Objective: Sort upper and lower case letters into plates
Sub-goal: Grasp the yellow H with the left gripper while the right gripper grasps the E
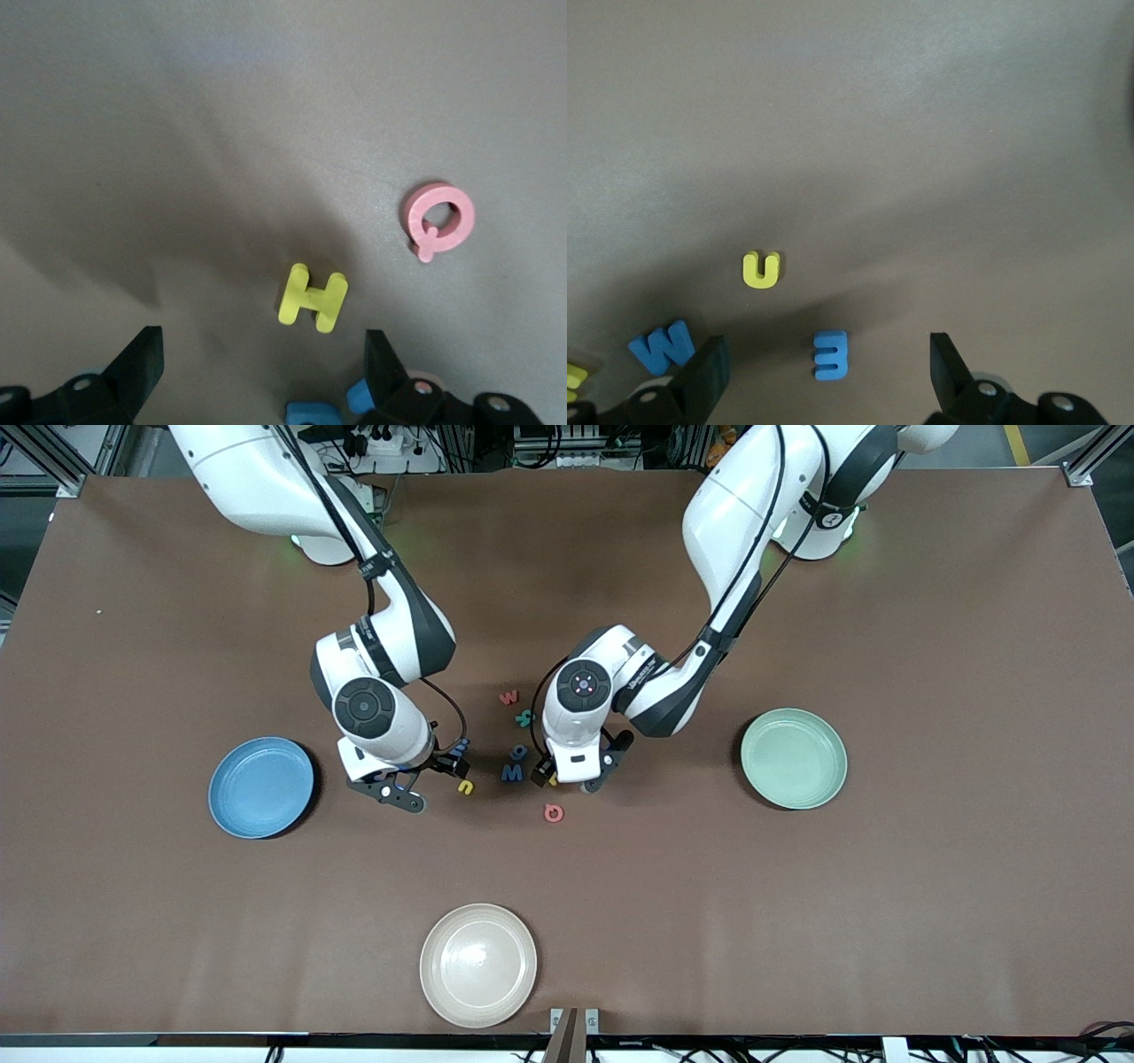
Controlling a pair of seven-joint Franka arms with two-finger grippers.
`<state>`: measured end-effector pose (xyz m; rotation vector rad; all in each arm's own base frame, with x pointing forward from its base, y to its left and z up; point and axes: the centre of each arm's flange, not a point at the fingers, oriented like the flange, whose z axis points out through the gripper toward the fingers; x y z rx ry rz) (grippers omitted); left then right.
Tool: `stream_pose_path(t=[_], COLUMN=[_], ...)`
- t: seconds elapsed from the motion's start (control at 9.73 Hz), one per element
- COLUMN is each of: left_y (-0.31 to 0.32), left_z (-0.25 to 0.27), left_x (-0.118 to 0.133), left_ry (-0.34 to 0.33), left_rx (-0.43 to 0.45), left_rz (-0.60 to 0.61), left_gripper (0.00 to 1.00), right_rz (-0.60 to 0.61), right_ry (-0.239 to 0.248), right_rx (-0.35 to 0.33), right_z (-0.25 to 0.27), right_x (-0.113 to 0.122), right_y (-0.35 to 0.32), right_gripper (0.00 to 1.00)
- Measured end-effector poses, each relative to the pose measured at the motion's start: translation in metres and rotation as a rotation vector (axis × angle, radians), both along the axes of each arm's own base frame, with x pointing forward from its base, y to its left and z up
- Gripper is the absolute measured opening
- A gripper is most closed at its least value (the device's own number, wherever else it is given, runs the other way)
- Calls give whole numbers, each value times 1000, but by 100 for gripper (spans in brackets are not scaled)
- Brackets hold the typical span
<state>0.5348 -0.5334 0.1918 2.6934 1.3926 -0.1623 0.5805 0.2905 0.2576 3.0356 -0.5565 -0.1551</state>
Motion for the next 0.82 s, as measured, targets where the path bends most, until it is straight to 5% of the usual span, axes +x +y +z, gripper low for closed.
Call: stream_pose_path(t=[0.82], left_y=[-7], left_z=[-19], left_x=[9], left_ry=[-7], left_rx=[-13], left_rz=[-3], left_gripper=[89], right_rz=[144], right_ry=[-24], right_rx=[45], right_z=[-79], right_x=[-67], right_y=[3], right_gripper=[100])
